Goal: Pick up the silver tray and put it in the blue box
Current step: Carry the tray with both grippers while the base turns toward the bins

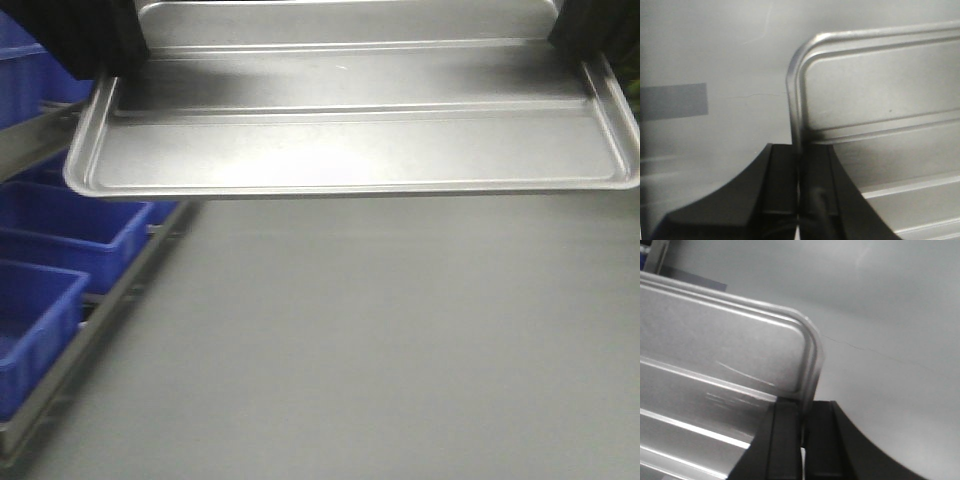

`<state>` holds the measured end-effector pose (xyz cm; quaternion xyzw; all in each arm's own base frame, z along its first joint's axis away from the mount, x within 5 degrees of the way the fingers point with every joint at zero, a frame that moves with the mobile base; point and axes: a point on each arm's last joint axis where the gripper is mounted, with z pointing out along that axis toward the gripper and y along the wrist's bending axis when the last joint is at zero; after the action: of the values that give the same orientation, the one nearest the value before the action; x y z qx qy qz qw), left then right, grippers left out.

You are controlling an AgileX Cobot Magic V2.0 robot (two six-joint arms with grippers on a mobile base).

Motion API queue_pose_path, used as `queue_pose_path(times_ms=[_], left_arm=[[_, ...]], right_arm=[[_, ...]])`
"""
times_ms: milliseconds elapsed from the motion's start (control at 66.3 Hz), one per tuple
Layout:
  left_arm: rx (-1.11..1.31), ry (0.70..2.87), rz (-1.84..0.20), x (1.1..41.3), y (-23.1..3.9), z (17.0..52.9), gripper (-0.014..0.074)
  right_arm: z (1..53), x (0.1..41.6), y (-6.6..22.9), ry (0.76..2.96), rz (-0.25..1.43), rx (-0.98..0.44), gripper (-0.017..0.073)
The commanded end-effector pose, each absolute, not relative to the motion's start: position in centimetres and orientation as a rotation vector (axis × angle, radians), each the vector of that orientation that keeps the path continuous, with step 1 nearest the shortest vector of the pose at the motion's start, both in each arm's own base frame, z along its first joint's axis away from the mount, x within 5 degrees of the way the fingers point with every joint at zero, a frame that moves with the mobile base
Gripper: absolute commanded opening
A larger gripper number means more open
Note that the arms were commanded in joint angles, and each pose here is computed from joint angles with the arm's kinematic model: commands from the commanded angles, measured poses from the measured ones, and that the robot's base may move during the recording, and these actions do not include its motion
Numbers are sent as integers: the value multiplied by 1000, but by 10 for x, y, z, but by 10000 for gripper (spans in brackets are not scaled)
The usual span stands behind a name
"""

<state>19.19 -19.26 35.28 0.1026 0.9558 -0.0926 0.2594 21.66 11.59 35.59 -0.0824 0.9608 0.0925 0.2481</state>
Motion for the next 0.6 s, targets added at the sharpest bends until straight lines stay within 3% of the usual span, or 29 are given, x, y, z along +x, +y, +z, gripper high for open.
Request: queue_pose_path(times_ms=[0, 588], left_arm=[[329, 2534, -217, 189, -186, 366, -105], [329, 2534, -217, 189, -186, 366, -105]], right_arm=[[377, 216, 109, 2497, 219, -251, 60], [377, 216, 109, 2497, 219, -251, 60]])
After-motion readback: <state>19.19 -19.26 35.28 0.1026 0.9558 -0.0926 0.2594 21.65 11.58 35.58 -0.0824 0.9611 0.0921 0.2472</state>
